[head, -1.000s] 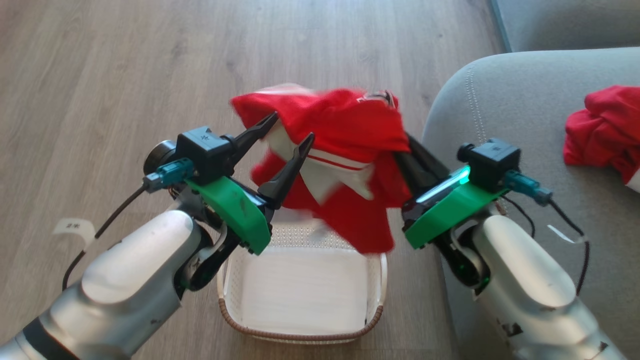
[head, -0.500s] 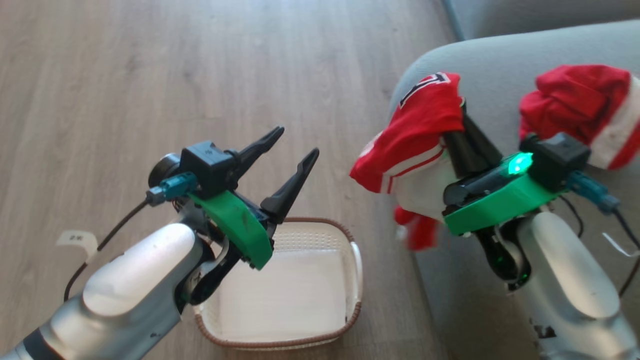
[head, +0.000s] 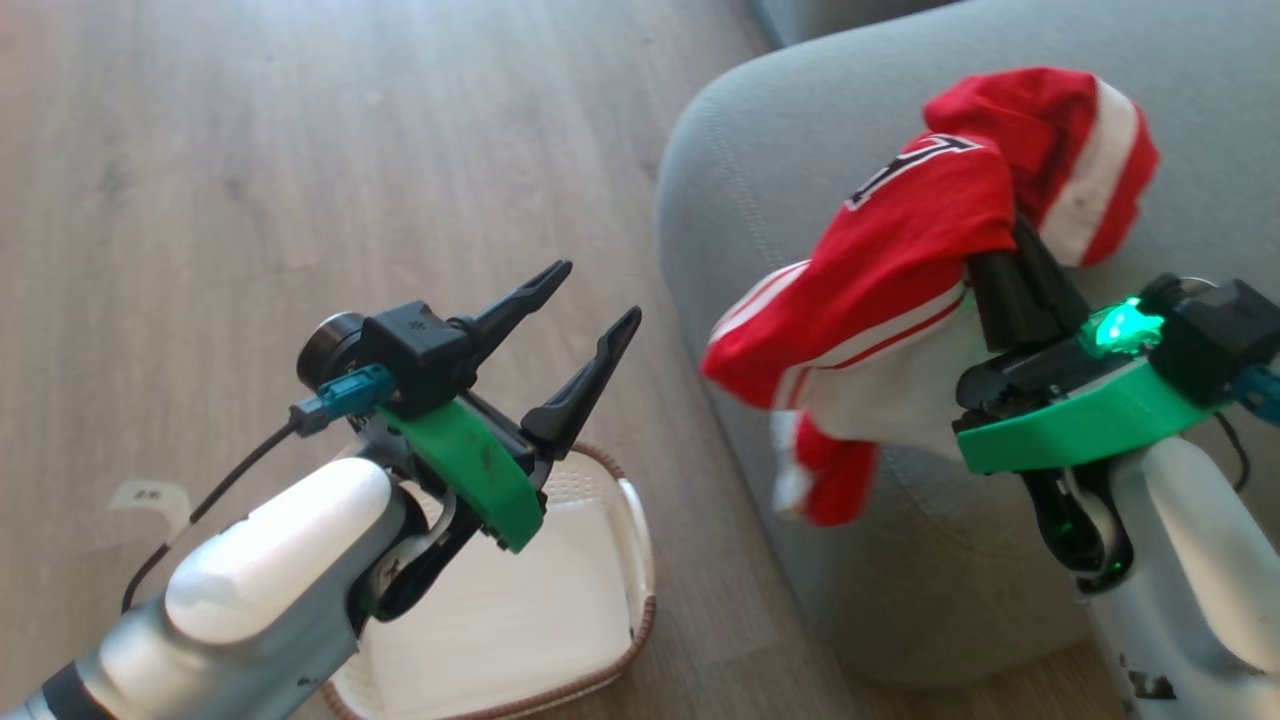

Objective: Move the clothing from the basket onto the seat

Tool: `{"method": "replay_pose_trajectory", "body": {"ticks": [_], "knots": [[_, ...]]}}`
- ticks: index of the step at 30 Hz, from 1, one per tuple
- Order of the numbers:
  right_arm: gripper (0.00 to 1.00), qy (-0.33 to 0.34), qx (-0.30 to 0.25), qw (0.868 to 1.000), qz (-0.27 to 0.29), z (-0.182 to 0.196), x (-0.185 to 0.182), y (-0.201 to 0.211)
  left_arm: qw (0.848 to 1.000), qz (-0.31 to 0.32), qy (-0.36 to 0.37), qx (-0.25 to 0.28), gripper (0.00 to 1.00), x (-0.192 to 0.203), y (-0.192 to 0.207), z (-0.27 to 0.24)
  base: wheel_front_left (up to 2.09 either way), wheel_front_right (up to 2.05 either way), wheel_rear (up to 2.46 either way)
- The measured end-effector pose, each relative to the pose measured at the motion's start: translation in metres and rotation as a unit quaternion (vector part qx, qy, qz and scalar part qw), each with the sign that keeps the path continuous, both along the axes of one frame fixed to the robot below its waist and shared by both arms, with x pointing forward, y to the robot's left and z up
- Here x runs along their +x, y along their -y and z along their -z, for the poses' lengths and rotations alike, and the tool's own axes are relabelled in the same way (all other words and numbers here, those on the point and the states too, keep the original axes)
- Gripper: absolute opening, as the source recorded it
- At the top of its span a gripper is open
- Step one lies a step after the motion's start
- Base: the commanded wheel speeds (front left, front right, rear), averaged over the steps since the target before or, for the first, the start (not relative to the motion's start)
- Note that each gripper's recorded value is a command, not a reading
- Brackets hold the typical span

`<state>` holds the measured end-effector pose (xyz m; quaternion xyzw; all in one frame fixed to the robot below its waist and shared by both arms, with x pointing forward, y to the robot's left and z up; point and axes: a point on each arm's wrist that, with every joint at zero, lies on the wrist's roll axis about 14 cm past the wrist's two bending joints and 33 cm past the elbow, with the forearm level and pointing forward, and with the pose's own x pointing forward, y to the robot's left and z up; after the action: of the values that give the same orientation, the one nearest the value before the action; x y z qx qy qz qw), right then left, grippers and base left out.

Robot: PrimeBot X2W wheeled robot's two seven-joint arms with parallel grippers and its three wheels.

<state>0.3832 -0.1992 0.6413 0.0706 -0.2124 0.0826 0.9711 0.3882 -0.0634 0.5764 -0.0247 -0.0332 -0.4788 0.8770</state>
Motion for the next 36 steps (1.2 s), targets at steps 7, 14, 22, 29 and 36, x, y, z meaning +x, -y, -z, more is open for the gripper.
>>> {"method": "replay_pose_trajectory", "body": {"ticks": [7,14,22,29,36], "knots": [[0.00,0.003,-0.003,0.999,0.048,-0.002,-0.016,0.032,0.999,0.045,-0.007,-0.003,1.00,-0.003,0.025,0.007,0.00,0.00,0.00],[0.00,0.004,-0.010,0.996,0.085,-0.004,-0.028,0.053,0.996,0.085,-0.017,-0.005,1.00,-0.006,0.049,0.015,0.00,0.00,0.00],[0.00,0.004,-0.010,0.993,0.115,-0.003,-0.038,0.069,0.993,0.114,-0.022,-0.010,1.00,-0.007,0.068,0.021,0.00,0.00,0.00],[0.00,-0.004,-0.008,0.992,0.124,0.001,-0.037,0.074,0.991,0.127,-0.032,-0.017,1.00,-0.006,0.075,0.025,0.00,0.00,0.00],[0.00,0.002,-0.026,0.991,0.132,-0.017,-0.021,0.092,0.990,0.135,-0.033,-0.020,1.00,0.000,0.080,0.027,0.00,0.00,0.00]]}}
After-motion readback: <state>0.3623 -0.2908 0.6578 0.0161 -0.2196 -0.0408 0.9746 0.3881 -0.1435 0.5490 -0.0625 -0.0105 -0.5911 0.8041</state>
